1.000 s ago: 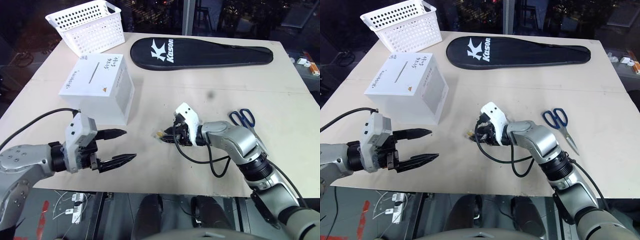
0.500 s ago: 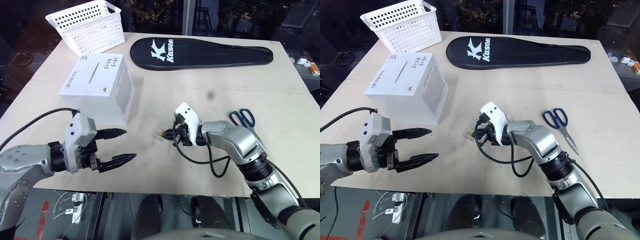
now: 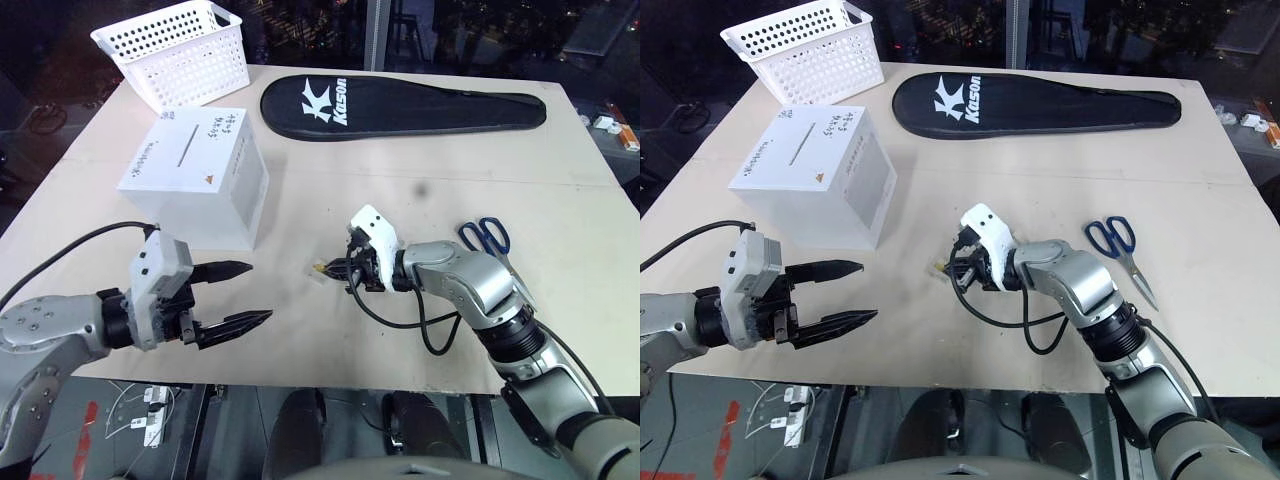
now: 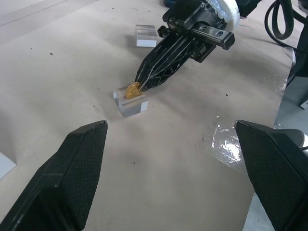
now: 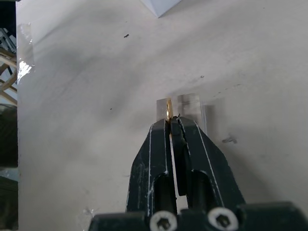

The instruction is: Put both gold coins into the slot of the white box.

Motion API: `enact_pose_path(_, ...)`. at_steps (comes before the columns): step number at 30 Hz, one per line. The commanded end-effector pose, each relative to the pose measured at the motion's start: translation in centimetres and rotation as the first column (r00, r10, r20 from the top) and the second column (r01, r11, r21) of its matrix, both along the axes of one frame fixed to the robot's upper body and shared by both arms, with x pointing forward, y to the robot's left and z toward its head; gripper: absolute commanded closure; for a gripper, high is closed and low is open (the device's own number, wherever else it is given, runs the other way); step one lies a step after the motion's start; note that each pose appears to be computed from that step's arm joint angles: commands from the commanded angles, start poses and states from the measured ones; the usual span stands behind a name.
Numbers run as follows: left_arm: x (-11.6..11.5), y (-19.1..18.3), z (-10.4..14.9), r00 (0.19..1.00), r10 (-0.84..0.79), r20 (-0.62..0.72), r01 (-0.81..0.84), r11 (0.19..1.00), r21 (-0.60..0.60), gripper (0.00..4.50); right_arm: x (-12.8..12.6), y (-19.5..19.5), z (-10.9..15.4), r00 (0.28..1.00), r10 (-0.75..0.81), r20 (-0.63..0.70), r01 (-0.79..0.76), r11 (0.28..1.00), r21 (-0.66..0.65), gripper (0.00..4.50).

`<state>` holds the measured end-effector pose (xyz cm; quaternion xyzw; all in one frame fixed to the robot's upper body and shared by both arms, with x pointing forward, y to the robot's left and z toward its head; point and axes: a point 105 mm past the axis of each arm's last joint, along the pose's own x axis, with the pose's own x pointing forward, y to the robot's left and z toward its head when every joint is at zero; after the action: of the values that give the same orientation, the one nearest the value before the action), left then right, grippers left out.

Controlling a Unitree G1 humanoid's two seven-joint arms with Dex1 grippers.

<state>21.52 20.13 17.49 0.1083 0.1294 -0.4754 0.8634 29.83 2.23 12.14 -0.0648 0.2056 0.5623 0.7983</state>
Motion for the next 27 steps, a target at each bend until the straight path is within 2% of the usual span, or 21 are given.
enact_pose_path(1,0.6,-0.4,1.3,0.999,0.024,0.023,-0.022,0.997,-0.071,0.2,-0.3,-0.1,3.1,0.997,0.044,0.064,-0.049,0.995,0.082,4.39)
enact_pose_path(5,1.4,-1.8,2.4,1.0,0.005,0.005,-0.004,0.986,-0.166,0.2,-1.5,-1.3,6.2,0.993,0.094,0.065,-0.105,0.974,0.2,4.39)
enact_pose_path(7,1.5,-3.0,3.2,0.998,-0.052,-0.022,0.045,0.969,-0.244,0.72,-2.8,-2.0,8.4,0.986,0.143,0.084,-0.16,0.95,0.269,4.5)
enact_pose_path(10,2.5,-4.4,4.1,0.998,-0.069,-0.004,0.065,0.953,-0.295,1.8,-4.2,-2.6,10.6,0.977,0.185,0.102,-0.209,0.922,0.326,4.5)
enact_pose_path(19,3.8,-7.6,5.6,0.985,-0.171,0.007,0.161,0.914,-0.373,1.86,-5.2,-3.1,12.4,0.974,0.185,0.128,-0.219,0.91,0.352,4.5)
enact_pose_path(20,3.9,-7.7,5.7,0.984,-0.176,0.005,0.165,0.91,-0.38,2.4,-5.2,-3.1,12.5,0.975,0.18,0.128,-0.215,0.911,0.353,4.5)
enact_pose_path(21,3.9,-7.7,5.8,0.983,-0.184,0.003,0.171,0.908,-0.382,2.44,-5.1,-3.2,12.5,0.976,0.176,0.129,-0.211,0.911,0.353,4.5)
enact_pose_path(22,3.8,-7.8,5.8,0.981,-0.192,0.001,0.178,0.908,-0.381,3.05,-5.1,-3.2,12.5,0.977,0.172,0.13,-0.207,0.912,0.353,4.5)
enact_pose_path(25,3.9,-7.7,5.9,0.982,-0.187,0.002,0.174,0.91,-0.377,4.27,-5.0,-3.4,12.5,0.979,0.161,0.128,-0.197,0.915,0.353,4.5)
enact_pose_path(27,4.0,-7.6,6.1,0.984,-0.178,0.005,0.167,0.909,-0.383,4.27,-5.0,-3.6,12.3,0.98,0.156,0.123,-0.19,0.916,0.353,4.5)
